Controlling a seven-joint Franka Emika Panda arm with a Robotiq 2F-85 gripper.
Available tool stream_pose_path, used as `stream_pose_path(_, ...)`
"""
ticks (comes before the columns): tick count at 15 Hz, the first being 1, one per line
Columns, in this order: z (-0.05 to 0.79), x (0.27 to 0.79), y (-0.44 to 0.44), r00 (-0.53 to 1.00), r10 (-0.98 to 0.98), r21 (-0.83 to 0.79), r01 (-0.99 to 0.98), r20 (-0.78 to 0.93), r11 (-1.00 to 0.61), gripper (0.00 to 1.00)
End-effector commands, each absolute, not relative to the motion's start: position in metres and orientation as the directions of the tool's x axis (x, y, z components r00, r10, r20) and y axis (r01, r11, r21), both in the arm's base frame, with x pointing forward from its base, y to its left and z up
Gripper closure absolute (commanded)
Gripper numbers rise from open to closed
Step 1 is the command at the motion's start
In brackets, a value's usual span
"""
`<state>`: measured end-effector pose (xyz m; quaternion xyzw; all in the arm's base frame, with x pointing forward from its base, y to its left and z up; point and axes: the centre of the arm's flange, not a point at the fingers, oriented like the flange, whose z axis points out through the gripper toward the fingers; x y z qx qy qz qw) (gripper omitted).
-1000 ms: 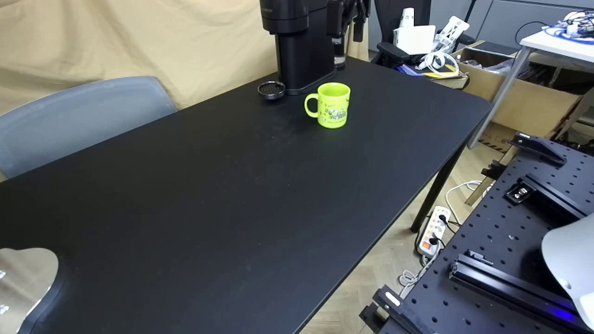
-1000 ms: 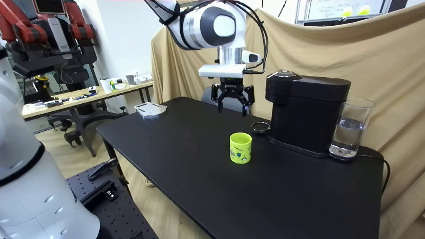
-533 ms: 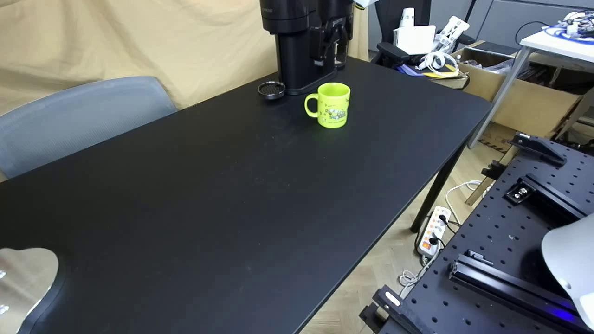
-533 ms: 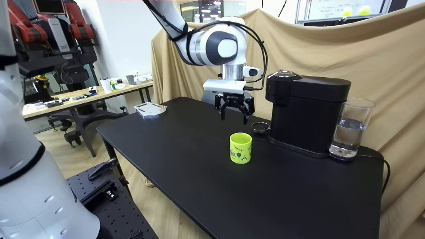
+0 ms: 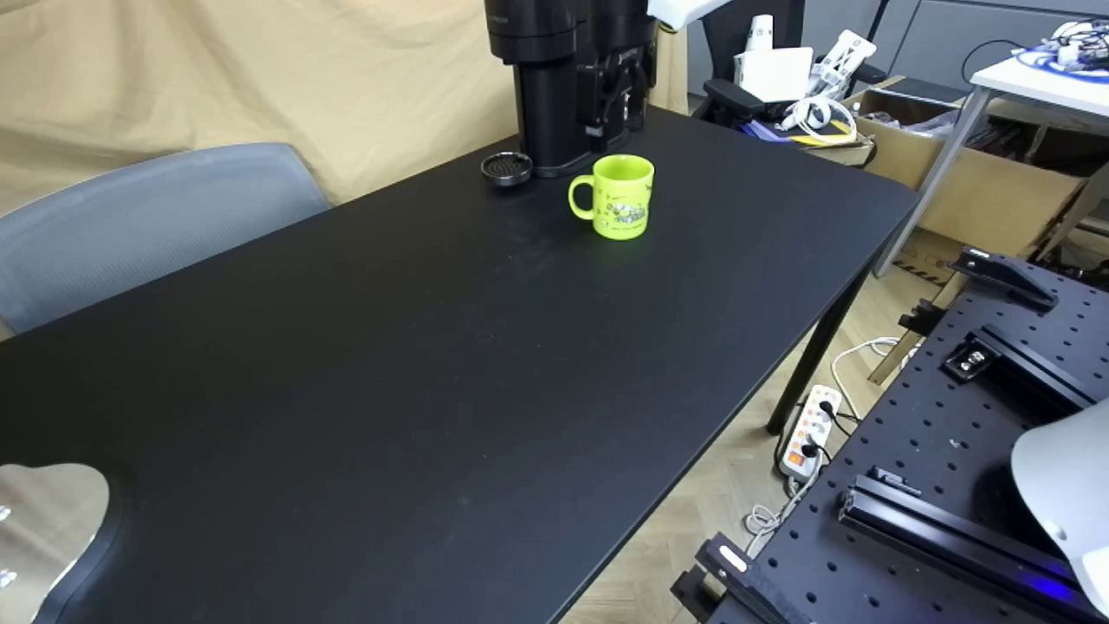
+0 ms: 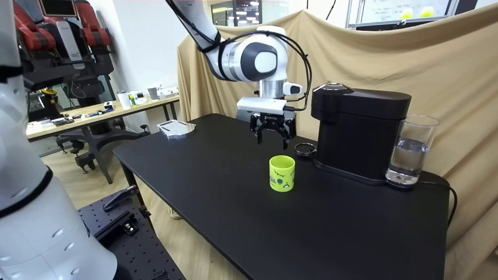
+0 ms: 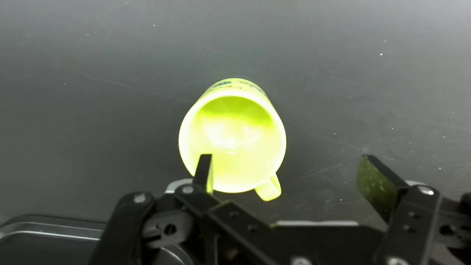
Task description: Move the mug to the left
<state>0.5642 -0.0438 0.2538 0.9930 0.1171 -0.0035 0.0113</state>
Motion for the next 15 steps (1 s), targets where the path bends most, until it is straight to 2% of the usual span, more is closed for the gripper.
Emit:
stream_pose_path(1, 0.226, 0.565, -0.044, 0.972, 0.234, 0.013, 0.234, -0.035, -0.972, 0.00)
stream_pose_path(6, 0.195, 0.567, -0.045, 0.969, 0.234, 0.011, 0.235, -0.074, -0.972, 0.00)
stream_pose_path(7, 0.190, 0.567, -0.046, 0.970, 0.233, 0.011, 0.235, -0.072, -0.972, 0.25)
stream_pose_path(8, 0.185, 0.568, -0.046, 0.970, 0.234, 0.019, 0.236, -0.071, -0.972, 0.26)
stream_pose_path(15, 0.174, 0.574, -0.047, 0.962, 0.267, 0.054, 0.270, -0.047, -0.961, 0.75)
